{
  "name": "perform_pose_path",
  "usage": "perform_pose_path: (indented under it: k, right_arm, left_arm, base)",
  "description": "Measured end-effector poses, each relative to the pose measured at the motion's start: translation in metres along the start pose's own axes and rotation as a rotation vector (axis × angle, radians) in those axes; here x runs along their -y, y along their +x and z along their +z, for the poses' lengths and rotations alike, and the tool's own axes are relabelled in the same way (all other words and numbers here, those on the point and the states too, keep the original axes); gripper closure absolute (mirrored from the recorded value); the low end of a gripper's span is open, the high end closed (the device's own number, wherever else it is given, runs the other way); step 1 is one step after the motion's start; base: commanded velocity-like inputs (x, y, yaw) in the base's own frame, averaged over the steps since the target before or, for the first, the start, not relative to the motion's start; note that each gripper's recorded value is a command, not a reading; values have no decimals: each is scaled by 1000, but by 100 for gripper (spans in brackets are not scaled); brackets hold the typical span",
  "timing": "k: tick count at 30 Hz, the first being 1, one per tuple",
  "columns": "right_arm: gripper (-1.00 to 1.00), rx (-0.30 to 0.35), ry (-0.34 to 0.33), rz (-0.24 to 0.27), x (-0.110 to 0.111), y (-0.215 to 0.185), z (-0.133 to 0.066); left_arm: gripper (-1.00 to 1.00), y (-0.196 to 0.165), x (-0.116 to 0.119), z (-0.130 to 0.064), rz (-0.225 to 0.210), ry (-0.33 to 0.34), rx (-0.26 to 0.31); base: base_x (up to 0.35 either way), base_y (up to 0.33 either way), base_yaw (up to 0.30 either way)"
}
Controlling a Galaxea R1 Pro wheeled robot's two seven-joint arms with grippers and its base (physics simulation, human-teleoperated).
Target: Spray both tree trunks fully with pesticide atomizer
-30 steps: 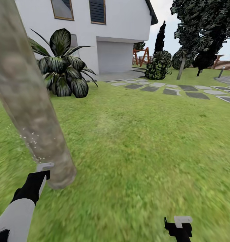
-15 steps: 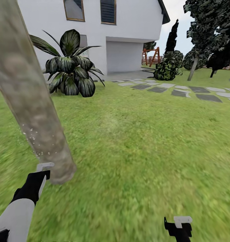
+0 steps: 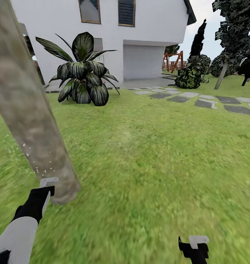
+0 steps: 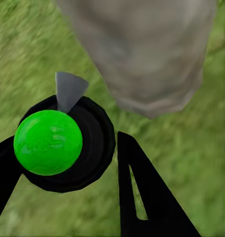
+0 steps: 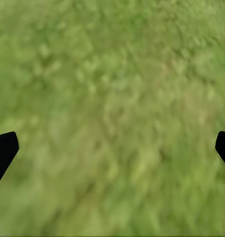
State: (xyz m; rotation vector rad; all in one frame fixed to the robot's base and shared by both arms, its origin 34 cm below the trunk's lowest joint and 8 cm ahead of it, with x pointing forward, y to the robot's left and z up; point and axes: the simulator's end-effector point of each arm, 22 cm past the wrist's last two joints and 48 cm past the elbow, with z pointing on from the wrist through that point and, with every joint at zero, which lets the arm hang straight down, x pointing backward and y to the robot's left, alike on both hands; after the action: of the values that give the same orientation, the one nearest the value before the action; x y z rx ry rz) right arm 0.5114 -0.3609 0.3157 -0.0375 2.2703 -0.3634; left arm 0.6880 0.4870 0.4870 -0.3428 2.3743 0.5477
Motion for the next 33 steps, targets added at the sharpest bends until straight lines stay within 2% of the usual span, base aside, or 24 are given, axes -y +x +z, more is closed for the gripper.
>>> perform_pose_path:
  k: [8,20,28,33]
  right_arm:
    - [-100,0,0,0,0,0,0]
    - [-100,0,0,0,0,0,0]
    - [-100,0,-1,-1,0,0,0]
    - [-100,0,-1,-1,0,0,0]
  left_arm:
    - [100,0,0,0,0,0,0]
    - [100,0,0,0,1,1,1]
    - [100,-1,0,0,1,0,3]
    - [100,-1,5,0,-48,25,-1]
  base:
    - [233,-201,44]
    - [219,-207,265]
    - [37,-268,276]
    - [14,-274,276]
